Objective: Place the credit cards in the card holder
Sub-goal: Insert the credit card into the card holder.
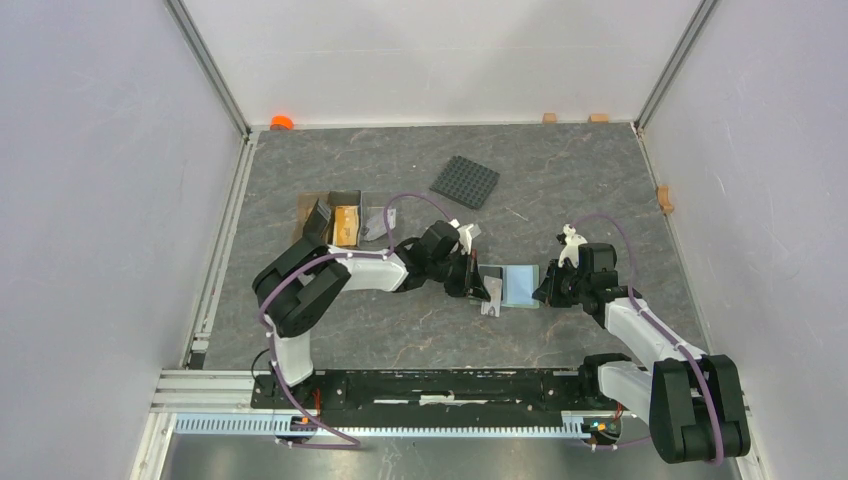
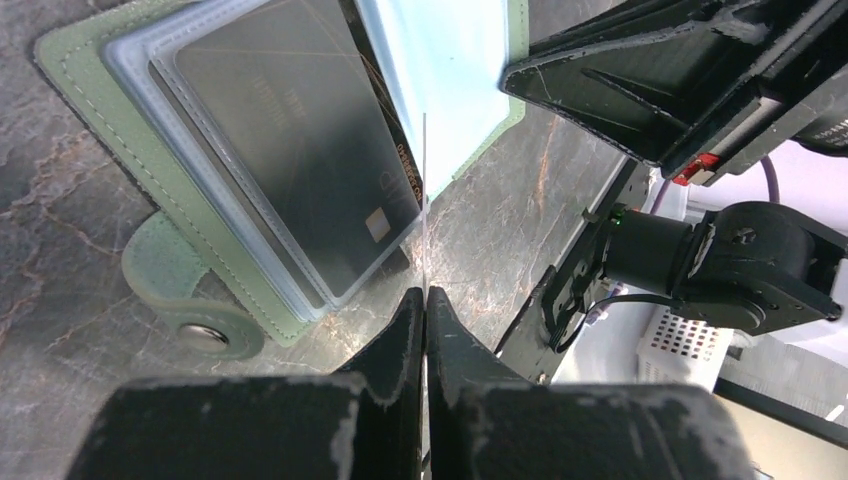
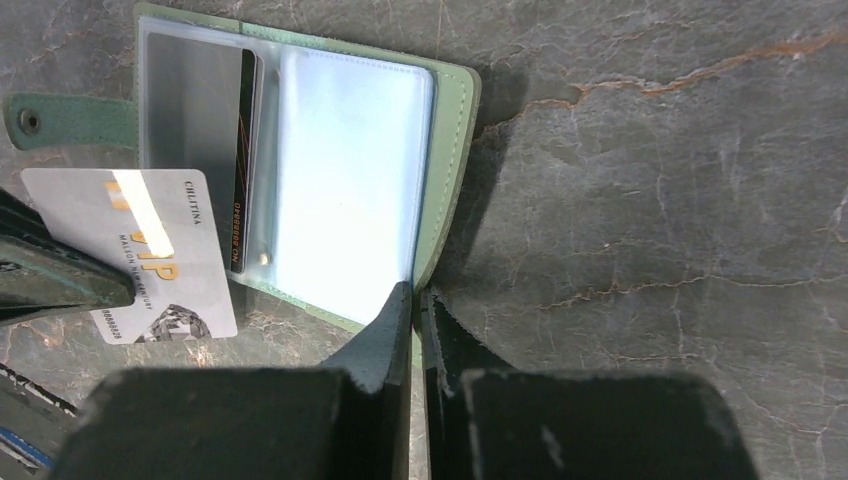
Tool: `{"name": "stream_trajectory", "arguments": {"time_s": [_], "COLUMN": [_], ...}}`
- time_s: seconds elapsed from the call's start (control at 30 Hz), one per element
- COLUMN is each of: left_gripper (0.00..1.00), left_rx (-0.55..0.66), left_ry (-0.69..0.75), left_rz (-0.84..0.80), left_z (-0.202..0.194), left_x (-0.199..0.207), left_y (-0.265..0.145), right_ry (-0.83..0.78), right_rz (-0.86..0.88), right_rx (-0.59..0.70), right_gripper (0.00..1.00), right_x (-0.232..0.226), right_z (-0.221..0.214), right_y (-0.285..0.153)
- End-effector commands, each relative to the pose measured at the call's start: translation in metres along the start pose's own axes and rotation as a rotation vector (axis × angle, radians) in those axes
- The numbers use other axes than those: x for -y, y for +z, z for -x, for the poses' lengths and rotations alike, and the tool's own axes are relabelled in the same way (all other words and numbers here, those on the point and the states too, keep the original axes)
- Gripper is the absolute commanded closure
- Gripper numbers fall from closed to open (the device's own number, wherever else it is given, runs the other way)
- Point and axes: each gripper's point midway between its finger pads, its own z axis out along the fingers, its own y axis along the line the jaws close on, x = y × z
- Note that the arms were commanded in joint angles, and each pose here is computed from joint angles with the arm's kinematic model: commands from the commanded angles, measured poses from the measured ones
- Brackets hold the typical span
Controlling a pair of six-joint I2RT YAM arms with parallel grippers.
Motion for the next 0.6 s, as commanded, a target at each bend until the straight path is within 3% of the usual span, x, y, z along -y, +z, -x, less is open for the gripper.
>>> {"name": "stream_trajectory", "arguments": {"time_s": [0.0,0.33,0.57], "left_gripper": [0.98,0.98,0.98], "left_rx": [-0.002,-0.071,-0.098], "left_ry": [-0.055,-0.113,-0.117], "left_rz": [-0.096,-0.175,-0.129], "left_z": [0.017,0.023,0.027], "left_x": [0.017,0.015,-0.002], "left_y": [0.003,0.017,0.021], "right_ry": [-0.004,-0.015,-0.023], "right_rz": [-0.005,-0.019,-0.028], "right_rx": [-0.013,-0.025,-0.029], "right_gripper": [0.95,0.97,0.98], "right_x": [0.003,0.005,0.007], "right_z": [-0.007,-0.009,-0.008], "right_y": [0.001,0.000,-0.001]}}
